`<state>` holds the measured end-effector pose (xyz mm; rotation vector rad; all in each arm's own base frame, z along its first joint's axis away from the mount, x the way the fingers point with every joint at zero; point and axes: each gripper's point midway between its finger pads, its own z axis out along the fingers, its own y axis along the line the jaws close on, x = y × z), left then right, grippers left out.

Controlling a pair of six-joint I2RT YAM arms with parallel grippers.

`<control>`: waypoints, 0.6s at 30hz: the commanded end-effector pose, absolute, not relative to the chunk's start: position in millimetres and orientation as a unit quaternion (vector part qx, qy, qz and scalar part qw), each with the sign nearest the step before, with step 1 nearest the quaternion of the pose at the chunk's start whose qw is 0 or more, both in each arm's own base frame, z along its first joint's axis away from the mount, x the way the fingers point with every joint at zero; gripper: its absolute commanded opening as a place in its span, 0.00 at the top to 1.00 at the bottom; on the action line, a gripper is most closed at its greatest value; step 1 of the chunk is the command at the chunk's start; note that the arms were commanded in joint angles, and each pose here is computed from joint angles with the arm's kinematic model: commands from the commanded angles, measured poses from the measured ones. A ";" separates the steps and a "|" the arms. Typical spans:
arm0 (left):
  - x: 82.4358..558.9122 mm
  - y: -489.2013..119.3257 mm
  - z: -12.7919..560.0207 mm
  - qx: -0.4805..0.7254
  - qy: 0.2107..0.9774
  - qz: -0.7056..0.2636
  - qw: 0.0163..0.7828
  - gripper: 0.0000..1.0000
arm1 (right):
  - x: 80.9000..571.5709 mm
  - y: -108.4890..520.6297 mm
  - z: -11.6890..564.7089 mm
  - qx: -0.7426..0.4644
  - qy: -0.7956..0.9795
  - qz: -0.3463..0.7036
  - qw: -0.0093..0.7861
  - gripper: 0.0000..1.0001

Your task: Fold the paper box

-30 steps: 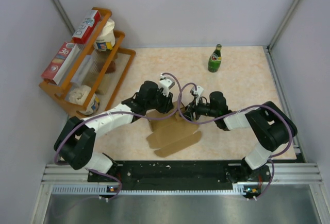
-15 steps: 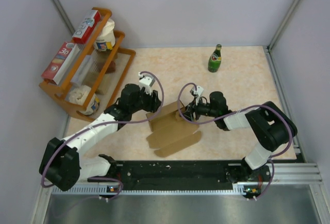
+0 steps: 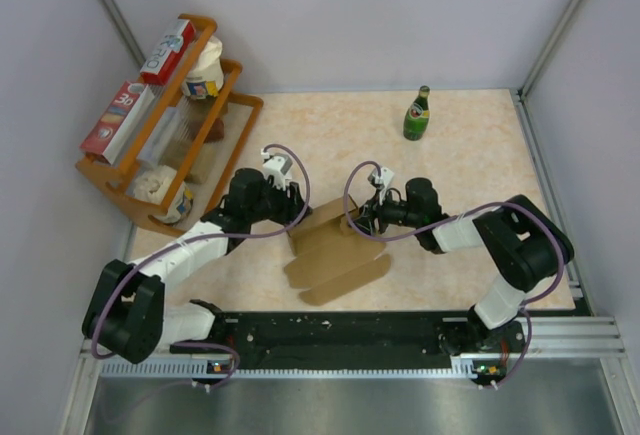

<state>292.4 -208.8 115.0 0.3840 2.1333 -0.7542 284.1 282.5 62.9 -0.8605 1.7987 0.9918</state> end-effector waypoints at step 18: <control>292.1 -219.7 122.4 0.172 0.827 -0.340 0.413 0.44 | 300.5 300.3 84.7 -0.361 0.692 0.410 0.473 0.57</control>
